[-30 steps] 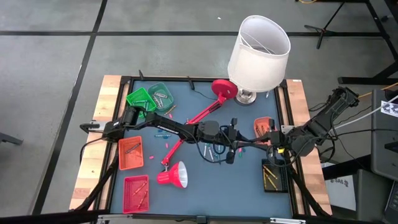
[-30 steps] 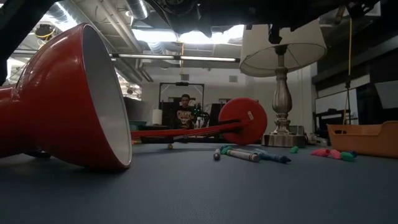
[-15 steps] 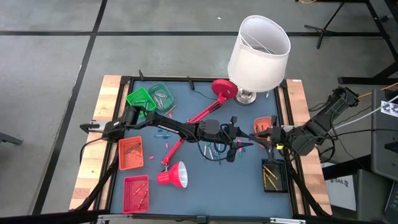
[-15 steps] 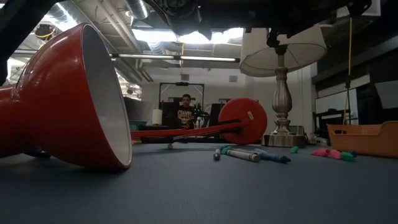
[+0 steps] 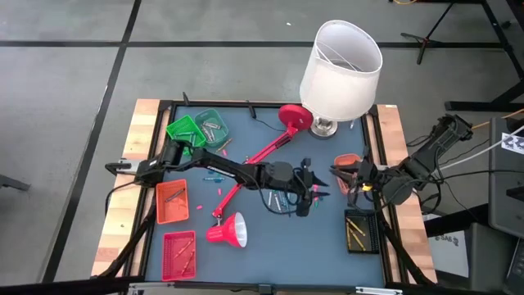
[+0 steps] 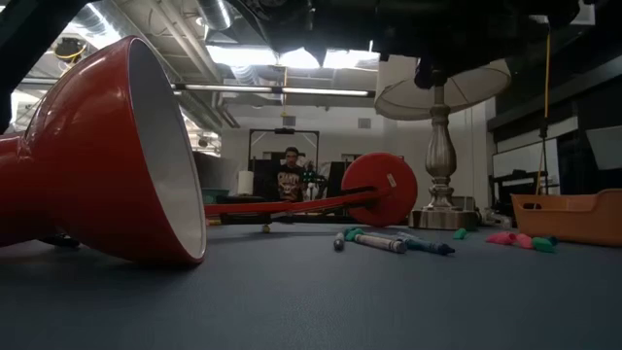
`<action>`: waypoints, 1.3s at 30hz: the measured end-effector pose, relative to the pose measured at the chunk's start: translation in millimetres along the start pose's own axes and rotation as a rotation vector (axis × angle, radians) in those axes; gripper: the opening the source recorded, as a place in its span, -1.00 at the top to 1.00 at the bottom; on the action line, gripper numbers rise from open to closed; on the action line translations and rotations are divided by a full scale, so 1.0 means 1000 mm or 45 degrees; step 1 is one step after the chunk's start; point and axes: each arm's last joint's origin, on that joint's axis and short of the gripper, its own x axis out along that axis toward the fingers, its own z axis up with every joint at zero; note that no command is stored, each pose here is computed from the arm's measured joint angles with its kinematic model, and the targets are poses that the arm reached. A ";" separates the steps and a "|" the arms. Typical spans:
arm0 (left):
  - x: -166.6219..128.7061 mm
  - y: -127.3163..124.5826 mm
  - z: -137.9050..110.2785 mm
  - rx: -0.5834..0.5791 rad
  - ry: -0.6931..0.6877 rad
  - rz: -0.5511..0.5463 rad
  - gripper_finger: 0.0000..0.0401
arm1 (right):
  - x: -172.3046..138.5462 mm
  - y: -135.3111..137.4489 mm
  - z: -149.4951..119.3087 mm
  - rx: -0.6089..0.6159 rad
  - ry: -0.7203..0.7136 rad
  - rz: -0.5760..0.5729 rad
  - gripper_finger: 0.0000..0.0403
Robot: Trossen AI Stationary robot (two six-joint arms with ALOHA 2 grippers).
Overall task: Sort crayons
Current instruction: Put the brown crayon into the right orange bin
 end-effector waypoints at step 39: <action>-0.052 0.042 0.036 0.114 0.550 0.020 0.55 | -0.015 -0.033 -0.056 0.303 0.767 -0.168 0.84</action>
